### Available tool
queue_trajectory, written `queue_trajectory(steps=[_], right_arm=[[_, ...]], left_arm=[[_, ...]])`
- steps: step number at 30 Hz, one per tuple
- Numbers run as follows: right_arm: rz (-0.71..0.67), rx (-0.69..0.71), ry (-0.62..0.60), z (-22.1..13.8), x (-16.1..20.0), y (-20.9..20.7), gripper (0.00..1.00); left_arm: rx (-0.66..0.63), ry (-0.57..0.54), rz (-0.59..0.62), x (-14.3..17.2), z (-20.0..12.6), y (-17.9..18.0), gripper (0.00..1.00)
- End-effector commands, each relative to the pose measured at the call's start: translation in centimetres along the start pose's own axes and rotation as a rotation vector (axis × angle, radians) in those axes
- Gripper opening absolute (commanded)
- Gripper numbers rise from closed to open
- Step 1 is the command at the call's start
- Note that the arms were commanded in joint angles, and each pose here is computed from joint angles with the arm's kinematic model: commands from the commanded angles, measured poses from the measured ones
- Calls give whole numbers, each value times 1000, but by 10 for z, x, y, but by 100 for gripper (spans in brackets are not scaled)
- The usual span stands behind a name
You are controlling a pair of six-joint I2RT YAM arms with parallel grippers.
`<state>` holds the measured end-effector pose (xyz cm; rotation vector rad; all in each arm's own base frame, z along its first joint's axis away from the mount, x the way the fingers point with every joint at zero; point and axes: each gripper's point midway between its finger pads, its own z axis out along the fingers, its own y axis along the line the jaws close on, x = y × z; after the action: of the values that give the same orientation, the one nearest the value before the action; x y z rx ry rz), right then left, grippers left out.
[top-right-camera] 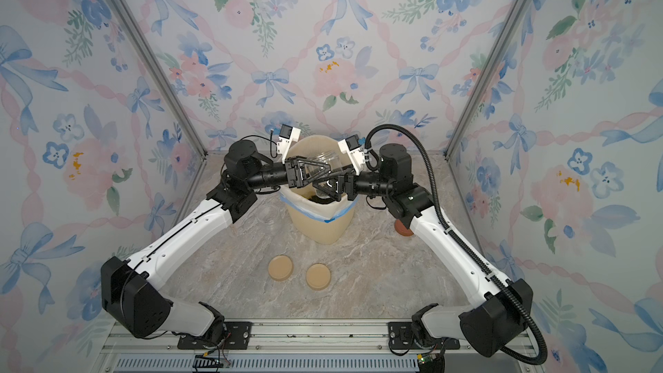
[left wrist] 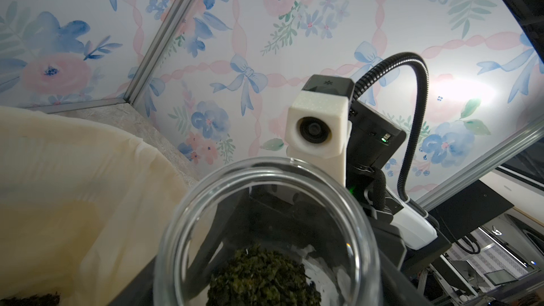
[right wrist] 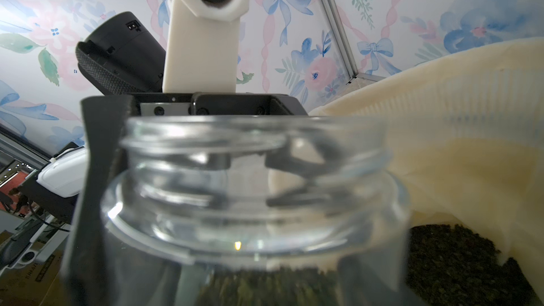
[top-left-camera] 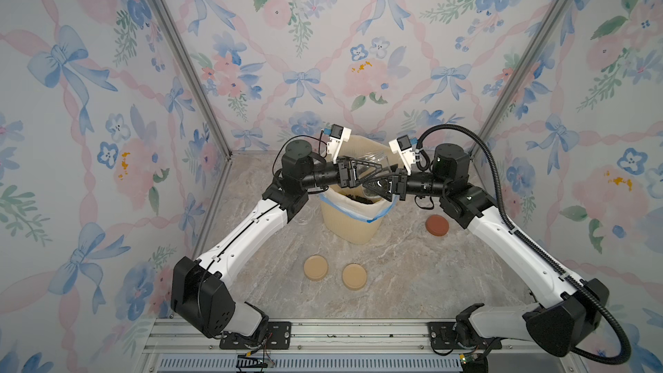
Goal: Empty moldy tea leaves from jars
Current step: Pour the moldy tea leaves from the jar into the trash bin.
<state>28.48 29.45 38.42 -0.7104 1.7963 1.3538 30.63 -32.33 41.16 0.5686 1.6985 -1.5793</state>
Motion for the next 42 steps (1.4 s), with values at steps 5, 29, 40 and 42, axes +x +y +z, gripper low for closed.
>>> queue_trajectory(steps=[5,29,40,42], right_arm=[[-43,-52,-16,-2,-12,18,79],[-398,506,-193,-56,-25,-14,98],[-593,591,-324,-40,-37,-18,98],[-603,581,-341,-36,-39,-18,98]], left_arm=[[18,-33,33,-13,1,-11,64],[-42,-173,-170,-59,-11,-4,56],[-35,-167,-448,-54,-8,8,56],[-28,-170,-468,-55,-9,5,56]])
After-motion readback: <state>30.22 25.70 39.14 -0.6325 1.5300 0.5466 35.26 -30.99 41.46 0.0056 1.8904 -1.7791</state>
